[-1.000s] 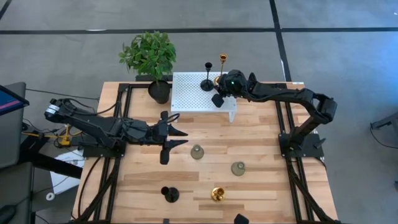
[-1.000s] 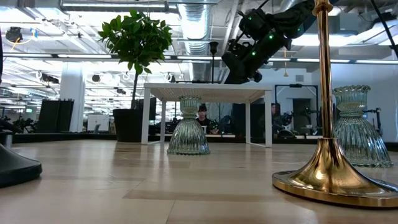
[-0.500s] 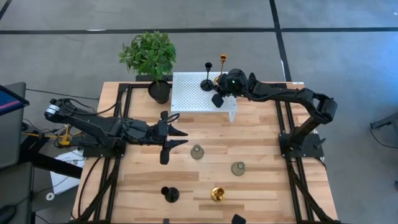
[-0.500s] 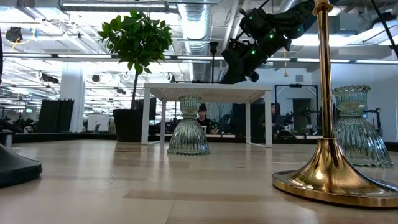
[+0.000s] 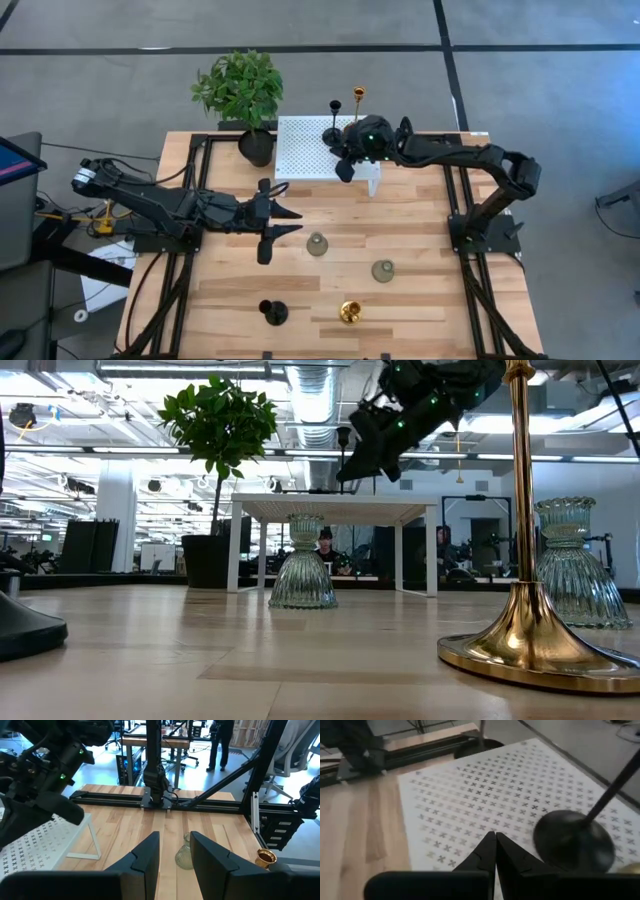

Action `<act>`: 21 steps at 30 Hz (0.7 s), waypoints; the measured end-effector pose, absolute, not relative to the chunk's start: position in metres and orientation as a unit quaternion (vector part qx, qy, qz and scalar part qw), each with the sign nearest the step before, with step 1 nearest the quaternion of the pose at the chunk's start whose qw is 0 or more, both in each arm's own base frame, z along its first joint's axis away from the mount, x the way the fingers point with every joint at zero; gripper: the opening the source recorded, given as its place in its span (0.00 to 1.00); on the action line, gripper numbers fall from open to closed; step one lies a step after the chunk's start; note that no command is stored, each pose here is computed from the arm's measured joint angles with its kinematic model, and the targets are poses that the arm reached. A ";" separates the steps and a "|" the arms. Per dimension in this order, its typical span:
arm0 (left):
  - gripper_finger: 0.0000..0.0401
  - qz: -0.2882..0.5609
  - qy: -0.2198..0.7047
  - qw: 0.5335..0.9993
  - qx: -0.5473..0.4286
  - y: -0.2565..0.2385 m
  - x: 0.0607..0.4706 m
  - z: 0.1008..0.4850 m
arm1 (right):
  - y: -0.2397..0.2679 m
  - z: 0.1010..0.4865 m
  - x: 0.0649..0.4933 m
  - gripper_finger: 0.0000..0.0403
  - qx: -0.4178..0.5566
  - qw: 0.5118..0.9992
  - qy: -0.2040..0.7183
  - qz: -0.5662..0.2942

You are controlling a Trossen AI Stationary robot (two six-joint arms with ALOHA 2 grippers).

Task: Pick & Place candle stick holders
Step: Put the top black candle holder on the shelf

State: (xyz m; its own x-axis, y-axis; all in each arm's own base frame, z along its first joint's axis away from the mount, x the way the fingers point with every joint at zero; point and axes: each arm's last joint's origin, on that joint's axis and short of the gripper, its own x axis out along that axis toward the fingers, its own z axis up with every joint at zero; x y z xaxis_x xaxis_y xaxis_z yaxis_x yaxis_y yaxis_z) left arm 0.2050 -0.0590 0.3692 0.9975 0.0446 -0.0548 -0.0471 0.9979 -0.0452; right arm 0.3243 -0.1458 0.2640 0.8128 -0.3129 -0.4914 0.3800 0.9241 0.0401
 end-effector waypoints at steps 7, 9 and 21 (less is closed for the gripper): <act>0.27 0.023 0.027 0.999 -0.022 -0.059 0.205 0.369 | -0.151 0.261 0.343 0.00 0.051 0.932 0.275 -0.230; 0.27 0.023 0.027 0.999 -0.022 -0.059 0.205 0.369 | -0.153 0.255 0.346 0.00 0.049 0.922 0.308 -0.228; 0.27 0.023 0.027 0.999 -0.022 -0.059 0.205 0.369 | -0.161 0.260 0.339 0.00 0.014 0.905 0.344 -0.250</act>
State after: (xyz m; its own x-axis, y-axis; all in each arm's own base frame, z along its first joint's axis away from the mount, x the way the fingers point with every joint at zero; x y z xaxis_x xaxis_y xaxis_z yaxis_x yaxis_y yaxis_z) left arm 0.2050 -0.0590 0.3692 0.9975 0.0444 -0.0555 -0.0468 0.9980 -0.0424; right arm 0.3395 -0.1613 0.2600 0.6375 -0.4438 -0.6298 0.4625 0.8742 -0.1479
